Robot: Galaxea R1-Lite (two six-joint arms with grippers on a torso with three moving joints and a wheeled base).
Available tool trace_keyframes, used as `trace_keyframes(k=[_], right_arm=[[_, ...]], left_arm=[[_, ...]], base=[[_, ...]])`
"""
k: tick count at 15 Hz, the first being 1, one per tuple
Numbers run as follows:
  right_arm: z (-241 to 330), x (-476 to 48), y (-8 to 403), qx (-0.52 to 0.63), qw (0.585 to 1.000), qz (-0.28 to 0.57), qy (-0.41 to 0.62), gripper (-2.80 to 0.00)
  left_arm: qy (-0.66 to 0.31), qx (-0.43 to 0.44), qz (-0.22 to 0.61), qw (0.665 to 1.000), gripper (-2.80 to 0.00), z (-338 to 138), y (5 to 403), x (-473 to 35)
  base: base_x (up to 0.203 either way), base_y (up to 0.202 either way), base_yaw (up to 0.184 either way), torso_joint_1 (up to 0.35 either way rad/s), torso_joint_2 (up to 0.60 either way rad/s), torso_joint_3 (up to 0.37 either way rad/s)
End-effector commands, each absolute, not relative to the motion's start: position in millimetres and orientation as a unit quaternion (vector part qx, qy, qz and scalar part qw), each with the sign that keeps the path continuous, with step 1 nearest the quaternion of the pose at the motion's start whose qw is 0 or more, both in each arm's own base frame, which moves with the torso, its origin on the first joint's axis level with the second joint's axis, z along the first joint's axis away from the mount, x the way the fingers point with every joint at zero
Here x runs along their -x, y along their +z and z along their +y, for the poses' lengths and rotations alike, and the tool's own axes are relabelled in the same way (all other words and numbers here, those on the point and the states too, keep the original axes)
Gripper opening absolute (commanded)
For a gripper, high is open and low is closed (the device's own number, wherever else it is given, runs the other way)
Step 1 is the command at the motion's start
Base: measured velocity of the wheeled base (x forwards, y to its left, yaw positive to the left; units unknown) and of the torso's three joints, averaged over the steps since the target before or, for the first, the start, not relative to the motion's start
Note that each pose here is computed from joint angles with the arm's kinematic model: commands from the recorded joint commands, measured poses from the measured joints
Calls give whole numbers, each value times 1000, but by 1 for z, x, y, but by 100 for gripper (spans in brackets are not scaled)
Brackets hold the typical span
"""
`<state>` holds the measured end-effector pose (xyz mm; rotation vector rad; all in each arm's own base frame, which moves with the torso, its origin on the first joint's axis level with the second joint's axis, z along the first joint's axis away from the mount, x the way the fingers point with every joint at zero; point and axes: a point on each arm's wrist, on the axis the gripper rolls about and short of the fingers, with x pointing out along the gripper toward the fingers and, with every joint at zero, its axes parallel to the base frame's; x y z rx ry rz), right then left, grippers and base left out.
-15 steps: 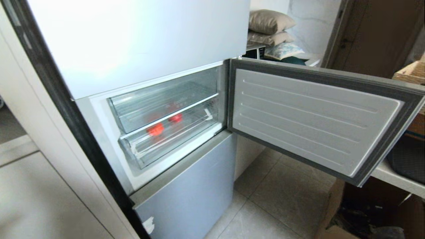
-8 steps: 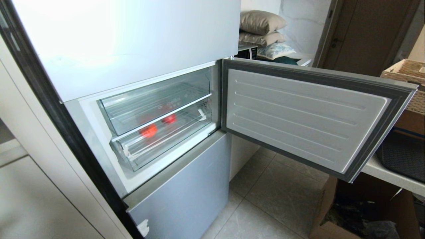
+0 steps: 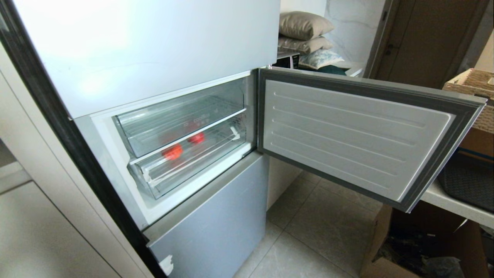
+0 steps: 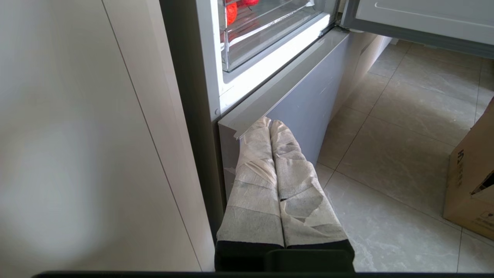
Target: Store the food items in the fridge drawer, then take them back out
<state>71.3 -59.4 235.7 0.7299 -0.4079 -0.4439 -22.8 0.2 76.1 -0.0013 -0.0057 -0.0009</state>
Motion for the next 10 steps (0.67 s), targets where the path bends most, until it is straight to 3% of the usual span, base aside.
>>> trace_keyframes(k=[1,10], right_arm=[[-108,-110,221,-407,872,-144,-231,-280],[-254,-257,182,-475,864,-104,-127,-280]], left_arm=[[0,1,-2,1000,-280,0,76,23],[0,1,-2,1000,-280,0,76,23]], base=[[0,0,0,0,0,0],[0,0,0,0,0,0]])
